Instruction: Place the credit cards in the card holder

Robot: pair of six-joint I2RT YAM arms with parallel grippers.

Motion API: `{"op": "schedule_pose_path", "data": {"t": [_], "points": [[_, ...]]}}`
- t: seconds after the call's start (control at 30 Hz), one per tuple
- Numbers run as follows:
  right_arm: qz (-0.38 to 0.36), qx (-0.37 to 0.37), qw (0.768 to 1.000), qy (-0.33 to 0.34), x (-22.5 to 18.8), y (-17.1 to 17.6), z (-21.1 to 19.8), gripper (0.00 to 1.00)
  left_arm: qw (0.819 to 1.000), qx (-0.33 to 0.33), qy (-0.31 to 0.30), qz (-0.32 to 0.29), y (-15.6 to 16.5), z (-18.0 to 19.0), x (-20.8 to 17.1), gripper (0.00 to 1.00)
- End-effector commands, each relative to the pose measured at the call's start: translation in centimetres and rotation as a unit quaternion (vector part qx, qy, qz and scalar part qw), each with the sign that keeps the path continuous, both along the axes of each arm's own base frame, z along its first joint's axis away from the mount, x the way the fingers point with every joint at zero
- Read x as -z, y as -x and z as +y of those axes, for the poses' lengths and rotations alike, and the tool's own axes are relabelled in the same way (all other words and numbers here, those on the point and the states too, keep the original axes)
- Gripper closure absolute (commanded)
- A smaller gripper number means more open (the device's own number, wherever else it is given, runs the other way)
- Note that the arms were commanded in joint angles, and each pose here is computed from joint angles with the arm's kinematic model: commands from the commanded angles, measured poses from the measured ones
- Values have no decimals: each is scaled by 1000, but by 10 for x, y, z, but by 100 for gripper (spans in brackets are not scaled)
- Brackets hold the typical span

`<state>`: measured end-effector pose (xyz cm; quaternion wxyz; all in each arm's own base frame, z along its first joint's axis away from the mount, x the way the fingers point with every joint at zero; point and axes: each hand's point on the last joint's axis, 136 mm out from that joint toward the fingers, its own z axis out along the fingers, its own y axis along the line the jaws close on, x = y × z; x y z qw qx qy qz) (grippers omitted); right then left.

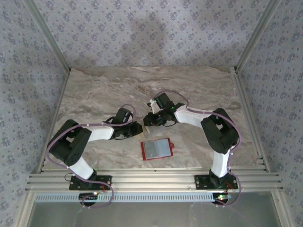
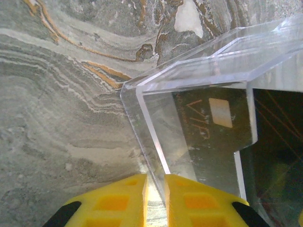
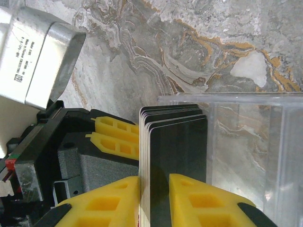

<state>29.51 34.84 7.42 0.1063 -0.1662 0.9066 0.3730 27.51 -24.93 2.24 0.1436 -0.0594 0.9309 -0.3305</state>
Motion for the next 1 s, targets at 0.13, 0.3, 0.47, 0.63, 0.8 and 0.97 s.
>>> {"op": "schedule_pose_path", "data": {"t": [0.13,0.3,0.47,0.63,0.8,0.97], "points": [[24,-12,999,-21,-8,15,2,77,1000,7,0,3,-3,-5,3,83],[23,-9,999,-27,-11,16,0,80,1000,7,-1,3,-3,-5,4,83],[20,-3,999,-25,-14,15,-4,84,1000,8,-2,4,-4,-6,4,83],[13,10,1000,-7,-13,11,-11,88,1000,9,-1,4,-4,-7,4,83],[1,29,999,24,-9,7,-21,94,1000,9,-2,4,-5,-7,3,83],[-18,46,997,60,-8,4,-31,98,1000,10,1,-1,-5,-8,-5,83]]}}
